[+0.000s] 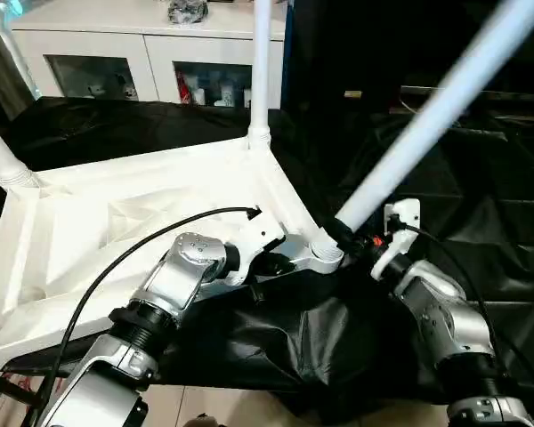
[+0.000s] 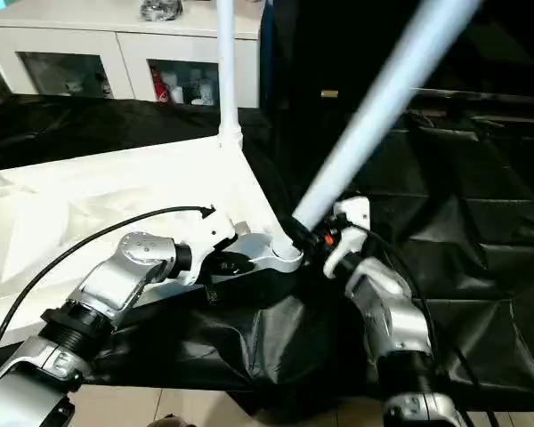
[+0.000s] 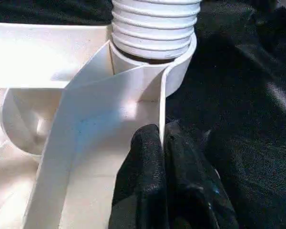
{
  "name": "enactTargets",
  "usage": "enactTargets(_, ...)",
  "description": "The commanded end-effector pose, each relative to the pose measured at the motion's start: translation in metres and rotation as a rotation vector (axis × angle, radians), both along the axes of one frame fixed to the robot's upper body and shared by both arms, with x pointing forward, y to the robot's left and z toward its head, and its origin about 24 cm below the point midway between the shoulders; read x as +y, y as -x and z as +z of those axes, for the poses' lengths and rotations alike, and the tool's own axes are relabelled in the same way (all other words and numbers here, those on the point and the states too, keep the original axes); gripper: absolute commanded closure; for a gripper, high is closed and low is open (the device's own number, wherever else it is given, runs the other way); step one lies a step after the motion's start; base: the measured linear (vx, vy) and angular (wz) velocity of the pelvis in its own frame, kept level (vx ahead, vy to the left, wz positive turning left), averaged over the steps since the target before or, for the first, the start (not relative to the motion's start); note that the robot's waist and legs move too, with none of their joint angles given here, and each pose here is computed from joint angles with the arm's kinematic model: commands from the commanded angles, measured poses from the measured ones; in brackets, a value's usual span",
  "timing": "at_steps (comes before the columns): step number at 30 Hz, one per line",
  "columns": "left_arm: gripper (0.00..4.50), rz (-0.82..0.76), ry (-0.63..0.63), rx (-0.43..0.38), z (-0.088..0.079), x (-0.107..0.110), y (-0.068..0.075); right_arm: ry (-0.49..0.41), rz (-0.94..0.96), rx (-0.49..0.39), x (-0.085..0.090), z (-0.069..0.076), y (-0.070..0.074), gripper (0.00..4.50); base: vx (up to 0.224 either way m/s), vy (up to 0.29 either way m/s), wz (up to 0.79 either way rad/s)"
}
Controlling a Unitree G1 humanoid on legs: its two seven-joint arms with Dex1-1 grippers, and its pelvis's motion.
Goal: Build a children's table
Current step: Insert table leg to table base
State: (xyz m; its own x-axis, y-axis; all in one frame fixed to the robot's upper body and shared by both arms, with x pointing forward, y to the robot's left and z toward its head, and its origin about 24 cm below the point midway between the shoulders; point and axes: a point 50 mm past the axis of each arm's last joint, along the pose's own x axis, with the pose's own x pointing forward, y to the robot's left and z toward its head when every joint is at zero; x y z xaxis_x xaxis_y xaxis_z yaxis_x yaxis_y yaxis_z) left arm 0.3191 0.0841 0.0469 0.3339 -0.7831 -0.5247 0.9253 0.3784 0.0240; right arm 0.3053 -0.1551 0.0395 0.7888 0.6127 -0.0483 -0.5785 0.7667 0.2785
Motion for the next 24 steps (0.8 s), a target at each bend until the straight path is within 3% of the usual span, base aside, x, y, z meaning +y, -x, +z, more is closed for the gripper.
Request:
enactTargets(1, 4.50, 0.050, -0.019, -0.049, 0.008, 0.004, -0.009, 0.114, 0.002, 0.131, -0.008, -0.029, 0.015, 2.59, 0.000, 0.000, 0.00)
enactTargets(8, 4.50, -0.014, -0.020, -0.059, 0.006, -0.002, -0.002, 0.272, 0.120, 0.070, 0.005, -0.017, 0.005, 2.59, 0.000, 0.000, 0.00)
enactTargets(14, 4.50, -0.040, -0.023, -0.053, 0.005, -0.003, 0.003, 0.377, 0.268, 0.097, 0.011, -0.012, -0.006, 2.59, 0.000, 0.000, 0.00)
enactTargets(21, 4.50, -0.100, -0.017, -0.061, 0.010, -0.005, 0.007, 0.400, 0.350, 0.119, 0.010, -0.010, -0.012, 2.59, 0.000, 0.000, 0.00)
enactTargets(24, 4.50, -0.193, -0.002, -0.065, 0.015, -0.010, 0.014, 0.402, 0.404, 0.128, 0.006, -0.010, -0.014, 2.59, 0.000, 0.000, 0.00)
